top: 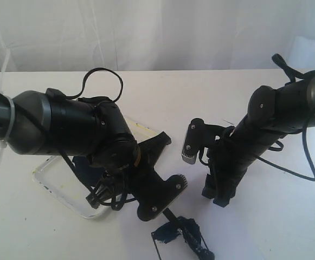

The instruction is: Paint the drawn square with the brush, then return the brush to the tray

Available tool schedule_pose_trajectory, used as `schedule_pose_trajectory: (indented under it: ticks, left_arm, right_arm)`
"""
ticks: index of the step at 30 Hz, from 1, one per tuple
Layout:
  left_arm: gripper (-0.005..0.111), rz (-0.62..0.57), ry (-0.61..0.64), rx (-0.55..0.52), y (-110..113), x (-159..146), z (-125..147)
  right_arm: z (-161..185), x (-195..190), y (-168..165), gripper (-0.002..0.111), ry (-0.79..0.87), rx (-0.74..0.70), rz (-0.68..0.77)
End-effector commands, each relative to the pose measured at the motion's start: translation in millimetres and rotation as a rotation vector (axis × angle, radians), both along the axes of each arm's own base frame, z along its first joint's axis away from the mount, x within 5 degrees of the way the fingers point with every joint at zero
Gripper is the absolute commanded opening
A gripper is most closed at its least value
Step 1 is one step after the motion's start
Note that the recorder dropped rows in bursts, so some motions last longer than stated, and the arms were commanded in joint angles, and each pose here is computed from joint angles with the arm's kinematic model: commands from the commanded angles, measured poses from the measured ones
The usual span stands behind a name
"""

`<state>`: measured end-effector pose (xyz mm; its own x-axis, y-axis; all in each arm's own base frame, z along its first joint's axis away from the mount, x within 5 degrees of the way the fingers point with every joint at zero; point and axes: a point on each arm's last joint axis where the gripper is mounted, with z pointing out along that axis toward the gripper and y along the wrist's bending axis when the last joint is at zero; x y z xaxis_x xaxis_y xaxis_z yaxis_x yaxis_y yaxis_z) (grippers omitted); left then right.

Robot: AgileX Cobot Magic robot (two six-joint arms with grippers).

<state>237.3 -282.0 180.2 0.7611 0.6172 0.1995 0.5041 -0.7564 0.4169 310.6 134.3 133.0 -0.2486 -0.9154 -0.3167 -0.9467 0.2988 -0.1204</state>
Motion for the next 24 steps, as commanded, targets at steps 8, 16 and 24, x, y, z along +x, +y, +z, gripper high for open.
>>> schedule_pose_trajectory:
  ticks: [8, 16, 24]
  left_arm:
    - [0.000, -0.017, -0.071, 0.041, 4, 5, 1]
    - [0.000, -0.009, -0.105, 0.059, 10, 13, 3]
    - [0.000, -0.019, -0.138, 0.018, 12, 23, 5]
  right_arm:
    - [-3, -1, -1, 0.063, 0.006, -0.013, 0.009]
    - [-3, -1, -1, 0.063, 0.006, -0.013, 0.009]
    - [-3, -1, -1, 0.063, 0.004, -0.013, 0.008]
